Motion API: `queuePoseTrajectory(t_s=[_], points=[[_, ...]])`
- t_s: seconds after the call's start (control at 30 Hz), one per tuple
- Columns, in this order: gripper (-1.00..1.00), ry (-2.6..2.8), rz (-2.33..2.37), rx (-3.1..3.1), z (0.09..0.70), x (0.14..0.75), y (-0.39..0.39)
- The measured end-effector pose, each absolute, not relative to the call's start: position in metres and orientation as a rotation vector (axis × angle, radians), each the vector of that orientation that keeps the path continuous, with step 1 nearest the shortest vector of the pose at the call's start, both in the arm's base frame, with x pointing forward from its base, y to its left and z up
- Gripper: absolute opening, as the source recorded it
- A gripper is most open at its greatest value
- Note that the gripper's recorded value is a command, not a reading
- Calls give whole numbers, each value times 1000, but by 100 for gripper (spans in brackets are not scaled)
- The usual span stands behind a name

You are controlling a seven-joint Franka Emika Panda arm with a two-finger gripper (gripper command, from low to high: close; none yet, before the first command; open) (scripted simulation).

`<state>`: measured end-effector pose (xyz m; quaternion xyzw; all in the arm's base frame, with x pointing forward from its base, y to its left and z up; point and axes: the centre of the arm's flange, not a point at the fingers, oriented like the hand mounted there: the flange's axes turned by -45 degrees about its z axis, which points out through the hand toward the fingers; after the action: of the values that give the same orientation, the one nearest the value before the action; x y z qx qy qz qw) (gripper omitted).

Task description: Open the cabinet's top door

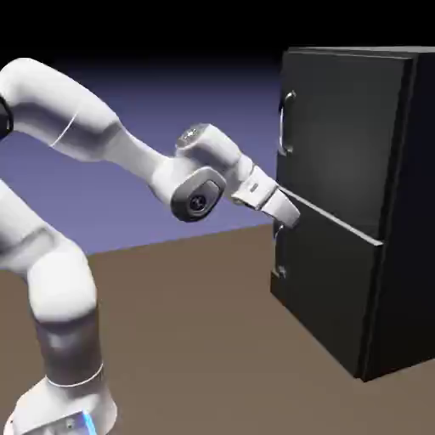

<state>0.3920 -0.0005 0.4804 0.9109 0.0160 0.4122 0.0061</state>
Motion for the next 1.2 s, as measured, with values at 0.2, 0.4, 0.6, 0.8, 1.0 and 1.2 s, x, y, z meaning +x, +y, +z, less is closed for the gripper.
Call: queuePoseTrajectory(t_s=[0.2,0.4,0.6,0.8,1.0,1.2], points=[[0,-9,1454,2770,527,393,-8],[0,-54,1608,2679,567,388,-9],[0,-86,1748,2582,601,381,-4],[0,-104,1871,2486,626,374,9],[0,-112,1976,2395,641,369,29],[0,-110,2060,2315,647,367,55]])
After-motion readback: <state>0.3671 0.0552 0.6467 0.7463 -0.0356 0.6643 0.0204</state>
